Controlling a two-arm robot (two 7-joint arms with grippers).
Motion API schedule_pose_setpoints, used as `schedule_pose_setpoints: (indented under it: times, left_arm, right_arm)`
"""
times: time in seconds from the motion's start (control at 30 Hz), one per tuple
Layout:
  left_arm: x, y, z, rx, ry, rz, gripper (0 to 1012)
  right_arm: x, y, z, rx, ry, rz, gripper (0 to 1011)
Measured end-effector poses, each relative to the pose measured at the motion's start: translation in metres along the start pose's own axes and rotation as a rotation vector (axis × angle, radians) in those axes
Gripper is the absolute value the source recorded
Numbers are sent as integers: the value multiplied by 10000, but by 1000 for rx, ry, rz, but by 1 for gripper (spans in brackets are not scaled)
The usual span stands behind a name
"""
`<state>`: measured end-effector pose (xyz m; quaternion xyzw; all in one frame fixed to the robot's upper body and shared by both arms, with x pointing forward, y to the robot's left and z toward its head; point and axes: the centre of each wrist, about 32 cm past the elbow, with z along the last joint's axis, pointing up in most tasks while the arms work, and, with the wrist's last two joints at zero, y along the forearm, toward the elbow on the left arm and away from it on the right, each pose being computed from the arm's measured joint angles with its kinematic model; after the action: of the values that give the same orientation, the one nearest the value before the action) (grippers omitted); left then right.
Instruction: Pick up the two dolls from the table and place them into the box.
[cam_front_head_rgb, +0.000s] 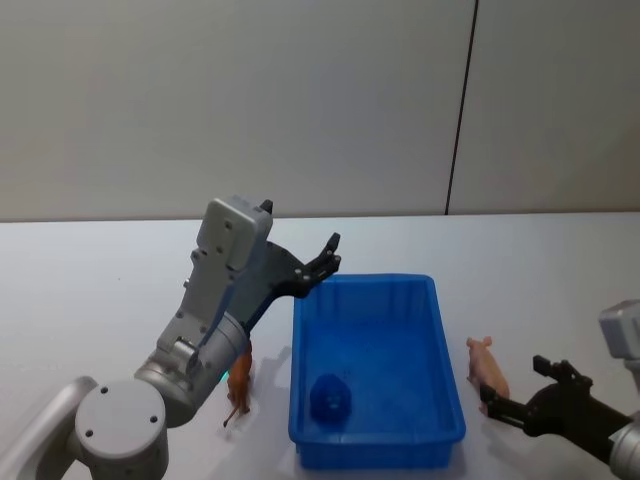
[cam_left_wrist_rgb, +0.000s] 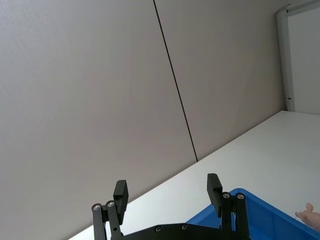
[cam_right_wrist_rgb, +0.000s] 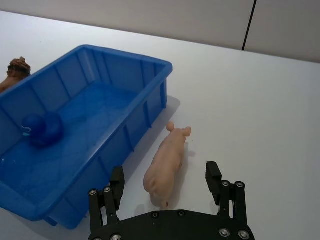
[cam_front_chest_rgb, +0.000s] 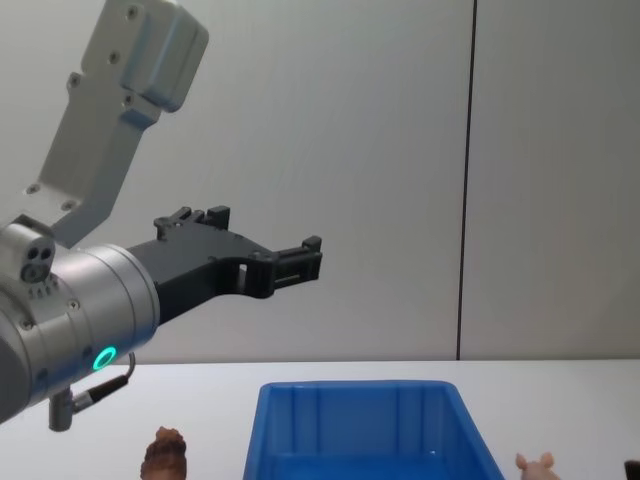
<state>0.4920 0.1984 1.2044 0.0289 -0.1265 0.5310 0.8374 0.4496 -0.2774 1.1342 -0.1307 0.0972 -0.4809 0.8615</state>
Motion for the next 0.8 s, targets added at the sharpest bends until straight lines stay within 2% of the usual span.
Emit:
schedule_pose_setpoints:
  times: [0.33,0.5,0.8]
  left_arm:
    - [0,0,0,0,0,0,1001]
    - [0,0,0,0,0,0,1001]
    - [0,0,0,0,0,0,1001]
  right_arm:
    - [-19,112,-55,-37,22,-4,997]
    - [-37,174,-71,-48,31,-2,902]
    - [-65,270,-84,-66,44,-7,643]
